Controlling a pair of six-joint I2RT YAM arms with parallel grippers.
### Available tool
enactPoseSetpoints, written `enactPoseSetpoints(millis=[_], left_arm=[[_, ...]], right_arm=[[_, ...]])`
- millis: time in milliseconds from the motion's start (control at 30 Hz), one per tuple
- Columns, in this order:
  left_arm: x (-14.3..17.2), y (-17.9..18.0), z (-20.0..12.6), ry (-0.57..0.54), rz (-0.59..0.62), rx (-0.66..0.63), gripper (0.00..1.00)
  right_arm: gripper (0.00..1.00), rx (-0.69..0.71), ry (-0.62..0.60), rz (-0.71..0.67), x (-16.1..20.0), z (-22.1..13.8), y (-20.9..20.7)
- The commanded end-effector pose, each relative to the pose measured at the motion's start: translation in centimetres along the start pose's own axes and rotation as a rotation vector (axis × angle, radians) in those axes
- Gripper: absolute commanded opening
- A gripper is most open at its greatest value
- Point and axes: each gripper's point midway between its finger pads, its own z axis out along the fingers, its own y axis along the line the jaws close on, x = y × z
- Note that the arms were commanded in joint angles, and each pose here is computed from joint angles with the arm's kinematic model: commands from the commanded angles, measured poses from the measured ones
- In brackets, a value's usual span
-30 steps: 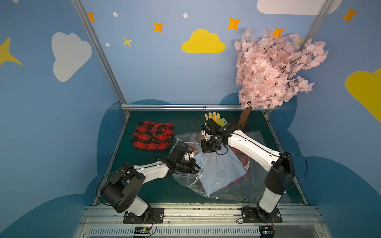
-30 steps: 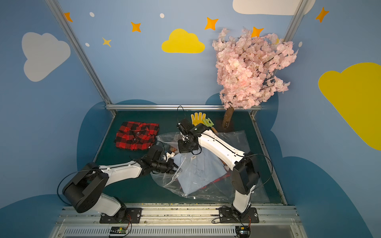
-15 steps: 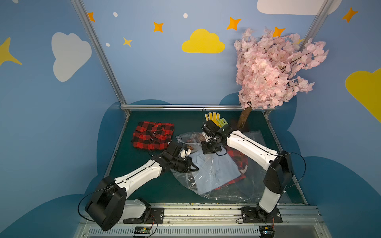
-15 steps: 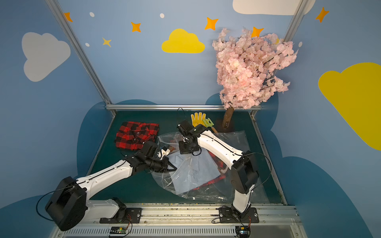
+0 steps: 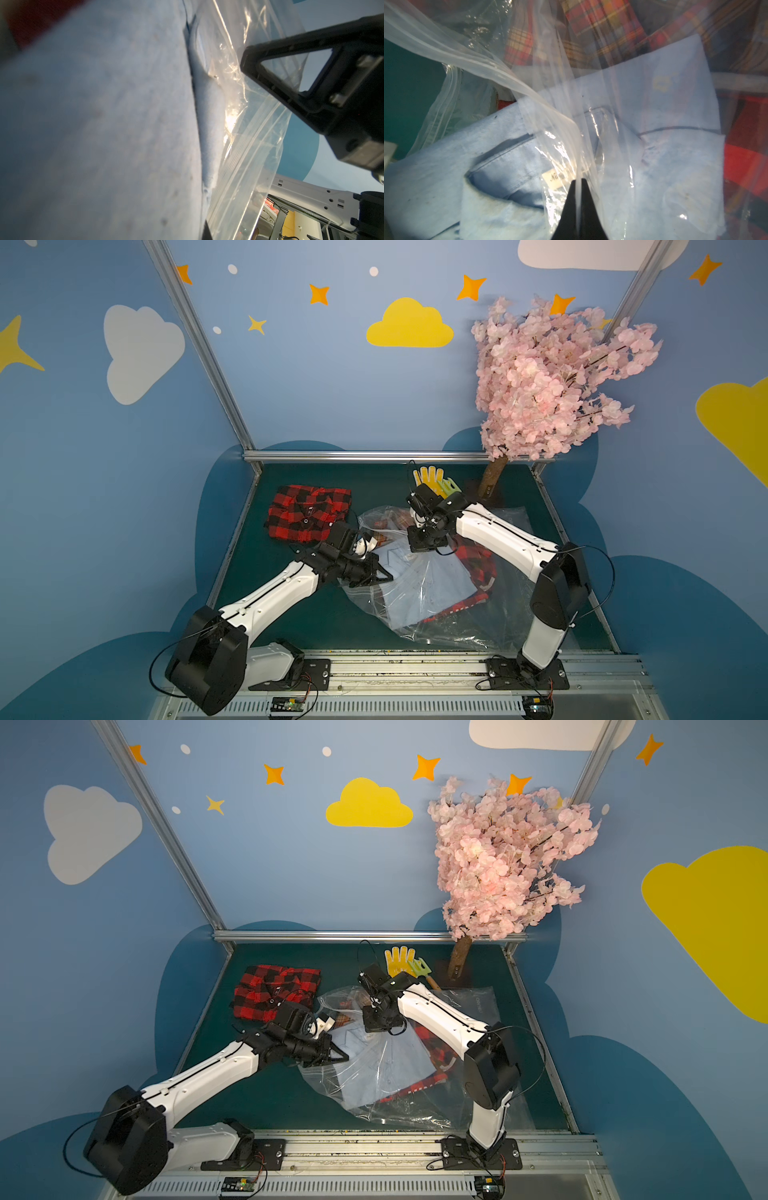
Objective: Take the shirt out of the vacuum bag
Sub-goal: Take out the shirt from the vacuum bag.
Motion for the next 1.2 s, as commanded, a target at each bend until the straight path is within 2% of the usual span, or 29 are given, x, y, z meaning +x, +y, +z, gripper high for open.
enactPoseSetpoints(millis=[0,267,567,733,867,1167], left_arm=[[-0.8,-2.1,-0.6,-0.01,0.062,0.054,0.03],[-2.6,-5.2,-2.6,-0.041,0.188,-0.005,0.03],[-4.5,-7.2,-3.7,-0.072,0.242,-0.024,0.03],[-4.9,-8.8,-3.2,-0.039,0.253,0.016,0.03],[-4.4,-7.1,-2.4,-0.017,0.217,0.005,0.03],[-2.3,-0.1,0.4,0.016,0.084,-0.06,0.04]], right_arm=[[0.0,0.055,0.038,0.012,0.8,1.2,-1.5],[0.0,0.051,0.039,0.012,1.0,1.4,-1.6],[0.0,0.014,0.036,0.001,1.4,1.6,-0.9],[0.0,0.004,0.038,-0.002,1.5,1.7,-0.7],[0.0,0.008,0.043,-0.005,1.7,1.8,-0.9],[0.0,-0.003,0.061,-0.011,2.3,2.1,-0.7]])
